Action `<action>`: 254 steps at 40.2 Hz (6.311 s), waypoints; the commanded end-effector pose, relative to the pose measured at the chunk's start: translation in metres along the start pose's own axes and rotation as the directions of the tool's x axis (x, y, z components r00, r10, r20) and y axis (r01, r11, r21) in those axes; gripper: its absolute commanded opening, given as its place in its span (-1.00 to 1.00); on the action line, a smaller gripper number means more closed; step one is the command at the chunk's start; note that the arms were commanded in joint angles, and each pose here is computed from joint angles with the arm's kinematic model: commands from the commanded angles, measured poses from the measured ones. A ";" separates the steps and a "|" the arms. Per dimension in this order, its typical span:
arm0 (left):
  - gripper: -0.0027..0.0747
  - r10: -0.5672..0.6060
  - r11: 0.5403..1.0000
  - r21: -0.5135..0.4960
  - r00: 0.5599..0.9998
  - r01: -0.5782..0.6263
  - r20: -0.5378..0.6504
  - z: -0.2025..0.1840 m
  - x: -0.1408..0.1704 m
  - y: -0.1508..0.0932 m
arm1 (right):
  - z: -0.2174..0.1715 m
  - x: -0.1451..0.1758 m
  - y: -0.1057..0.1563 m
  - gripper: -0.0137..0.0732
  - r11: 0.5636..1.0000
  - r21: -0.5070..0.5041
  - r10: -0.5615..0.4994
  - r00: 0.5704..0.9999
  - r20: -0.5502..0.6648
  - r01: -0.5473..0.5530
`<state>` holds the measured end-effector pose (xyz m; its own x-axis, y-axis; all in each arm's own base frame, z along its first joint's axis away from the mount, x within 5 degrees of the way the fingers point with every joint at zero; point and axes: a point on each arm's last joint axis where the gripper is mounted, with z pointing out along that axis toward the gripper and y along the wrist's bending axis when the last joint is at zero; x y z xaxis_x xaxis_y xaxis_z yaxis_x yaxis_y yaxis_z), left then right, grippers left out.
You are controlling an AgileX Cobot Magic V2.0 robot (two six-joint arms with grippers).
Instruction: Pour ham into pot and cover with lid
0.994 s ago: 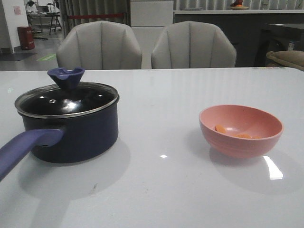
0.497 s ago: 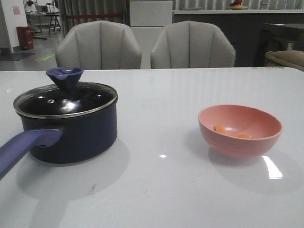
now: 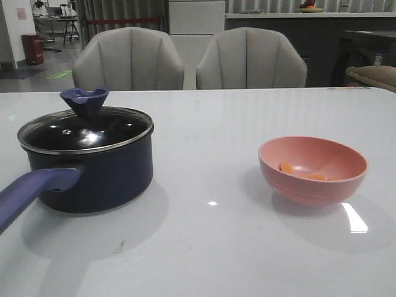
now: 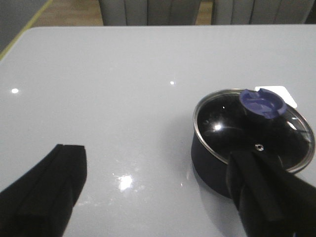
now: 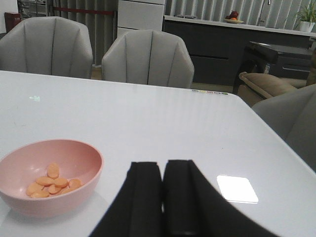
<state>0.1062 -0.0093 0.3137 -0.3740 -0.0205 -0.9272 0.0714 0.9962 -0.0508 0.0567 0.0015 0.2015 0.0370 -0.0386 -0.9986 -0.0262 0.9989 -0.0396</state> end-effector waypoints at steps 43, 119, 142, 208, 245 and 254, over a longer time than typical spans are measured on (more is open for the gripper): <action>0.69 0.075 0.994 0.113 0.813 -0.011 -0.578 0.213 -0.102 -0.130 | -0.002 -0.010 0.000 -0.34 1.000 0.003 -0.017 0.995 0.103 0.017; -0.07 -0.072 0.990 -0.144 0.835 -0.008 -0.546 0.192 -0.117 -0.009 | -0.002 -0.010 0.000 -0.34 1.000 0.003 -0.017 0.995 0.103 0.017; -0.07 -0.222 0.959 -0.276 0.763 0.059 -0.607 0.224 -0.012 0.070 | -0.002 -0.010 0.000 -0.34 1.000 0.003 -0.017 0.995 0.103 0.017; 0.53 -0.010 1.000 -0.004 0.985 0.011 0.169 0.002 -0.028 0.000 | -0.002 -0.010 0.000 -0.34 1.000 0.003 -0.017 0.995 0.103 0.017; 0.53 0.021 0.993 0.091 0.893 -0.069 0.449 -0.060 0.045 0.000 | -0.003 -0.014 0.000 -0.34 1.000 0.001 -0.017 0.990 0.142 0.017; 0.53 0.020 0.993 0.095 0.892 -0.070 0.451 -0.060 0.045 0.000 | -0.007 -0.043 -0.001 -0.34 1.000 -0.001 -0.001 0.974 0.225 0.001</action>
<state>0.0356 -0.0043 0.2789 -0.0114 -0.0191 -0.9998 0.1659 0.9859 -0.0208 0.0556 0.0021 0.2126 0.1250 -0.0361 -0.9915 -0.0299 0.9988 -0.0401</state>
